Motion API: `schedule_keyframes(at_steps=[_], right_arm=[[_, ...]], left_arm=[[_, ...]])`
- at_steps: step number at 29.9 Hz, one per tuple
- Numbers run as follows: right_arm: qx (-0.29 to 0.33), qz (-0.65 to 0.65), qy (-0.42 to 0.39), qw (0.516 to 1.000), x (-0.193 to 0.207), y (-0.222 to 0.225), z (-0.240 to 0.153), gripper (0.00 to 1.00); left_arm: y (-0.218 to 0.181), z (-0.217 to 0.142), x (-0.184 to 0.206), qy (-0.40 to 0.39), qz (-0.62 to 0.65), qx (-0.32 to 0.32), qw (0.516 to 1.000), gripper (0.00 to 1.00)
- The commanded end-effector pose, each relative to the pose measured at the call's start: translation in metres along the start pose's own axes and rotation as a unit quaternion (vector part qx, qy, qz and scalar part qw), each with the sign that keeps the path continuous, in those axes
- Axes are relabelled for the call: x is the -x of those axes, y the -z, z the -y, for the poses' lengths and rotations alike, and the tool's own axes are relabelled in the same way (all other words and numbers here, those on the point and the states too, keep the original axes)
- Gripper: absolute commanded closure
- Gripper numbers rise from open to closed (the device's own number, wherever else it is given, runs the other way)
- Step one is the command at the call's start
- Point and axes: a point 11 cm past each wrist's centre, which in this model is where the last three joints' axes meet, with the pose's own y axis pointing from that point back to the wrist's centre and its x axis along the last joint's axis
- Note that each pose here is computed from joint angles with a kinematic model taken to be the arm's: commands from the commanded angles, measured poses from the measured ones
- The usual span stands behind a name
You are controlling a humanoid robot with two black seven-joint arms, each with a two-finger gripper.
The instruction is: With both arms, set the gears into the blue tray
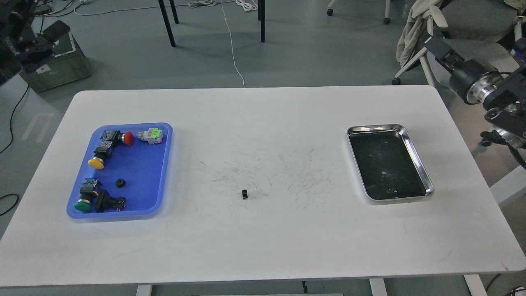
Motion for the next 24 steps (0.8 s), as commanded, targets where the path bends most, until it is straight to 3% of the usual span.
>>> schedule_keyframes(at_steps=[1, 13, 24], right_arm=[[0.029, 0.020, 0.013, 0.999, -0.003, -0.028, -0.017, 0.06], [0.097, 0.119, 0.017, 0.988, -0.001, -0.084, -0.055, 0.05], [0.115, 0.169, -0.026, 0.978, -0.024, -0.092, -0.067, 0.04]], left_arm=[[0.000, -0.007, 0.030, 0.061, 0.047, -0.012, 0.997, 0.03], [0.026, -0.022, 0.097, 0.209, 0.242, -0.024, 0.947, 0.03], [0.028, -0.025, 0.133, 0.246, 0.200, -0.007, 0.948, 0.02]])
